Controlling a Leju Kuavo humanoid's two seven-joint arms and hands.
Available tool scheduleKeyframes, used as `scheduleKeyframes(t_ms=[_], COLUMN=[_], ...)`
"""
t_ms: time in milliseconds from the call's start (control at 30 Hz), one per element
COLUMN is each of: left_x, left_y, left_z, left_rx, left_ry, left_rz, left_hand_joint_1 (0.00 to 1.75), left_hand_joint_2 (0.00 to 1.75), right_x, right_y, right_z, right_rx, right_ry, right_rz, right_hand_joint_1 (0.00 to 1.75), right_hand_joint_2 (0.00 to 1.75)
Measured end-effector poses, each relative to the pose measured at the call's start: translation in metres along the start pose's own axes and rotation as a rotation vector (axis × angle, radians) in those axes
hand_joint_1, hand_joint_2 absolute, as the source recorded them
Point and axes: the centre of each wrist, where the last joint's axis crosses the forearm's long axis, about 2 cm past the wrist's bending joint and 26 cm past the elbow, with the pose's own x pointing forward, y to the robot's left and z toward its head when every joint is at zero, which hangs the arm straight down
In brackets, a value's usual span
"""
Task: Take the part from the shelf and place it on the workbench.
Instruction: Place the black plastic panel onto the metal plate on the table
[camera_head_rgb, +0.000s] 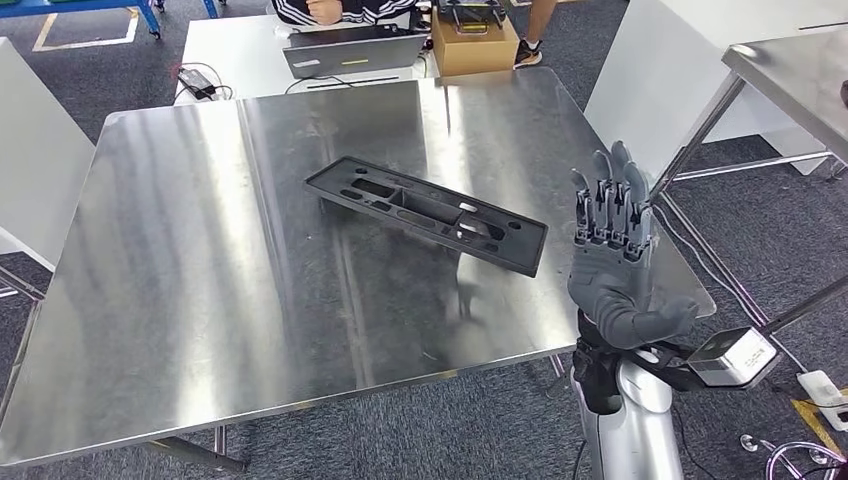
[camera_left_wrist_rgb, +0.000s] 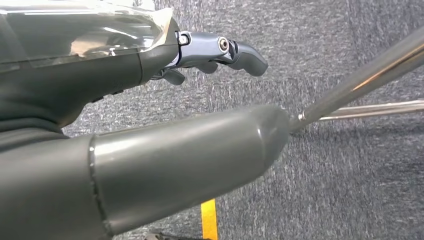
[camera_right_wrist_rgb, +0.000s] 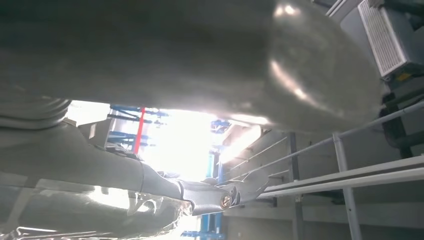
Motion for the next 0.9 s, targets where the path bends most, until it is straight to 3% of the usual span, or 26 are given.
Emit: scheduleKeyframes(t_ms=[900], left_x=[0.021], left_y=[-0.009], left_z=[-0.016], left_rx=[-0.046], left_ry=[-0.016], left_rz=[-0.039], left_hand_joint_1=[0.0], left_hand_joint_2=[0.0], right_x=[0.014], right_y=[-0.01], right_z=[0.022], right_rx=[-0.053], right_ry=[0.042], right_rz=[0.065], right_hand_joint_1=[0.0], right_hand_joint_2=[0.0])
